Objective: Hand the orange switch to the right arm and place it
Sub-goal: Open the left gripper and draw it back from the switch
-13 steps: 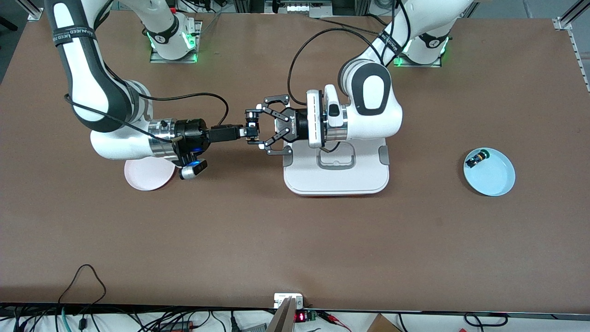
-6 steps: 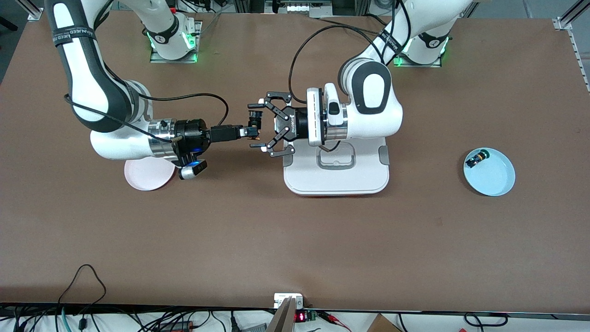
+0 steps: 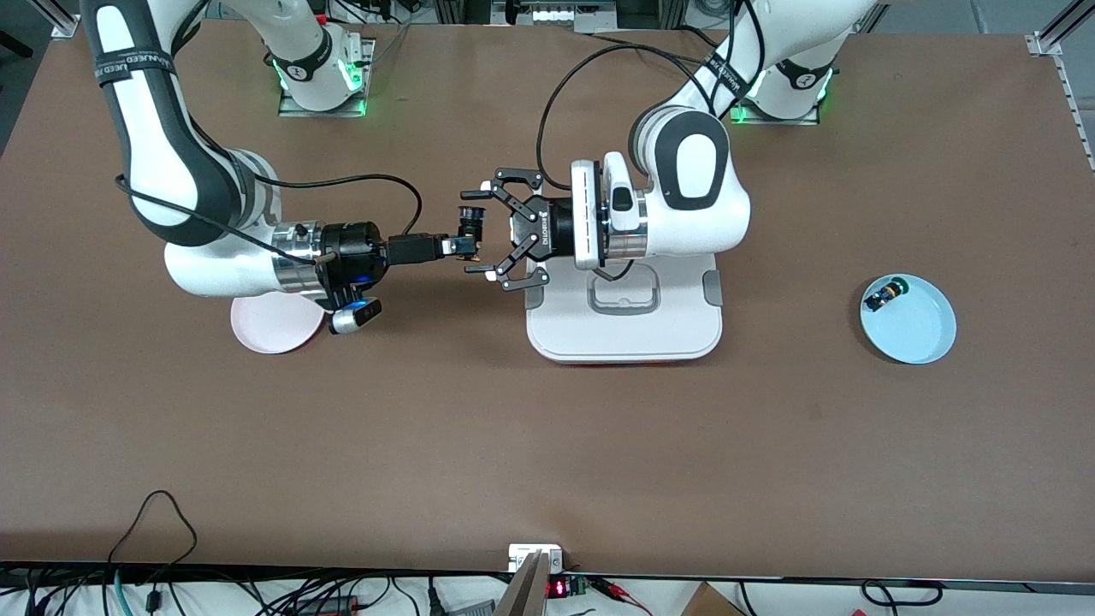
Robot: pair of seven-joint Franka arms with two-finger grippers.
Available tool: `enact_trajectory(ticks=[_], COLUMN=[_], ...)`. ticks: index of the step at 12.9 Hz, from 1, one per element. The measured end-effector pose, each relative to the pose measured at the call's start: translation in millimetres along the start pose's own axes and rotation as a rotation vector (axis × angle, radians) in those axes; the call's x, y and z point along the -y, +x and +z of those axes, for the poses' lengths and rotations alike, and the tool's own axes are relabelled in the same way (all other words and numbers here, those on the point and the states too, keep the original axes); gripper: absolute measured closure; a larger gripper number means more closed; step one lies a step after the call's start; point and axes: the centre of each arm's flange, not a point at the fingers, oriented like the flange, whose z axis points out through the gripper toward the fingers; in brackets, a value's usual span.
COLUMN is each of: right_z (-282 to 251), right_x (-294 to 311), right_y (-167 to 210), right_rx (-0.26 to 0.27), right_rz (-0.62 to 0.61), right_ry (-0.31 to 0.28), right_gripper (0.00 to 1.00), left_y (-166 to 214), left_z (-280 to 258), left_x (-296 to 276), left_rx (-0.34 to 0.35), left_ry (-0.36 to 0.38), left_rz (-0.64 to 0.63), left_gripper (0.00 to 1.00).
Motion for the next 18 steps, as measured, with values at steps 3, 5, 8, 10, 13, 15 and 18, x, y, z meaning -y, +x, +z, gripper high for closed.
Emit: enact_trajectory(ticks=[3, 5, 8, 10, 13, 15, 18], right_z=[-0.1, -0.6, -10.0, -22.6, -36.6, -42.2, -47.3], right_x=[1.2, 4.1, 9.9, 9.0, 6.6, 3.6, -0.4], right_y=[-0.7, -3.3, -8.2, -8.6, -12.1, -16.8, -25.6], right_rx=[0.001, 0.004, 0.016, 0.027, 0.044, 0.057, 0.088], right_rz=[-0.007, -0.020, -0.040, -0.047, -0.065, -0.098, -0.180], right_ry=[-0.009, -0.026, -0.054, -0.087, -0.167, -0.266, -0.412], right_gripper=[0.59, 0.59, 0.59, 0.59, 0.59, 0.59, 0.59], left_y=[5.3, 7.5, 24.7, 33.6, 41.3, 48.0, 51.8], left_z=[-1.9, -3.1, -16.7, -24.7, -35.5, -51.0, -83.0], left_x=[-0.6, -1.1, 2.2, 3.6, 3.2, 3.3, 4.8], left_rx=[-0.001, 0.025, 0.072, 0.110, 0.228, 0.356, 0.562], left_ry=[0.001, -0.015, -0.052, -0.068, -0.109, -0.146, -0.194], left_rz=[0.002, -0.013, -0.047, -0.077, -0.141, -0.180, -0.226], left_gripper=[0.00, 0.00, 0.00, 0.00, 0.00, 0.00, 0.00])
